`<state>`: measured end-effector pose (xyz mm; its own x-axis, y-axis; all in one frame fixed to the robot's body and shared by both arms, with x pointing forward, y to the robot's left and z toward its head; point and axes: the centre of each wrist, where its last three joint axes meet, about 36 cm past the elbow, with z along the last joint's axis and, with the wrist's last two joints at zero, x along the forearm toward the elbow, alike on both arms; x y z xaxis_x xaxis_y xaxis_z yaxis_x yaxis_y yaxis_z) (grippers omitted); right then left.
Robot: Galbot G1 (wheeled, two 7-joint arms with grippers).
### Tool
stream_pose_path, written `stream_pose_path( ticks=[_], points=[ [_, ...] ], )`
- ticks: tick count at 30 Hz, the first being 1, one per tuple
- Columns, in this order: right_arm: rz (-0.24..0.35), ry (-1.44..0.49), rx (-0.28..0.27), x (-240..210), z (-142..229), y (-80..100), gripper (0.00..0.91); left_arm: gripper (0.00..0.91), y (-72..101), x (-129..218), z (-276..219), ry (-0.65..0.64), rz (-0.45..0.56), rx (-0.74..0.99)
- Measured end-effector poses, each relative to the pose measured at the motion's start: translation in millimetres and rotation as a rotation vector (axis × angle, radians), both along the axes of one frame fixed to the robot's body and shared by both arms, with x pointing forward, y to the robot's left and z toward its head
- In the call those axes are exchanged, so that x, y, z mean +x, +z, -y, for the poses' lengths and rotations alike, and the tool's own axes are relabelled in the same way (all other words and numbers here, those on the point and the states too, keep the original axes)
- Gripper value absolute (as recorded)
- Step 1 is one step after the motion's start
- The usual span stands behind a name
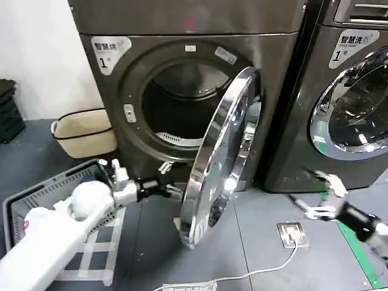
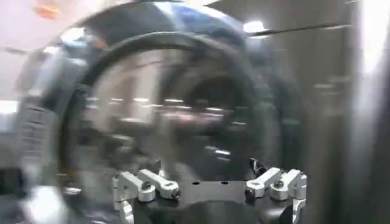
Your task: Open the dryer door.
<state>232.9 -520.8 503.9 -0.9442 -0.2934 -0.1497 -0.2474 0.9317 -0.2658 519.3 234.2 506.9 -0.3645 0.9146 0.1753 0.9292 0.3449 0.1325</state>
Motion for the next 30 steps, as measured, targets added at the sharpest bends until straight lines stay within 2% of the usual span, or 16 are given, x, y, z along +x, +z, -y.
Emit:
stream_pose_path(
  ticks=[5, 9, 16, 23, 30],
  points=[
    [0.046, -0.285, -0.074, -59, 21, -10.5, 0.907, 0.907, -2.7, 8, 23, -0.044, 0.023, -0.015],
    [0.019, -0.513, -0.1, -102, 31, -20.7, 0.907, 0.907, -4.9, 14, 40, -0.071, 0.026, -0.028],
    [-0.025, -0.969, -0.083, -174, 45, -41.7, 0.907, 0.907, -7.8, 26, 70, -0.096, 0.056, -0.028],
    [-0.098, -1.35, -0.103, -245, 55, -62.9, 0.907, 0.907, -10.4, 38, 103, -0.096, 0.08, -0.024],
    [-0.101, -1.692, -0.055, -288, 55, -77.7, 0.907, 0.907, -11.3, 52, 134, -0.071, 0.087, -0.044]
  ],
)
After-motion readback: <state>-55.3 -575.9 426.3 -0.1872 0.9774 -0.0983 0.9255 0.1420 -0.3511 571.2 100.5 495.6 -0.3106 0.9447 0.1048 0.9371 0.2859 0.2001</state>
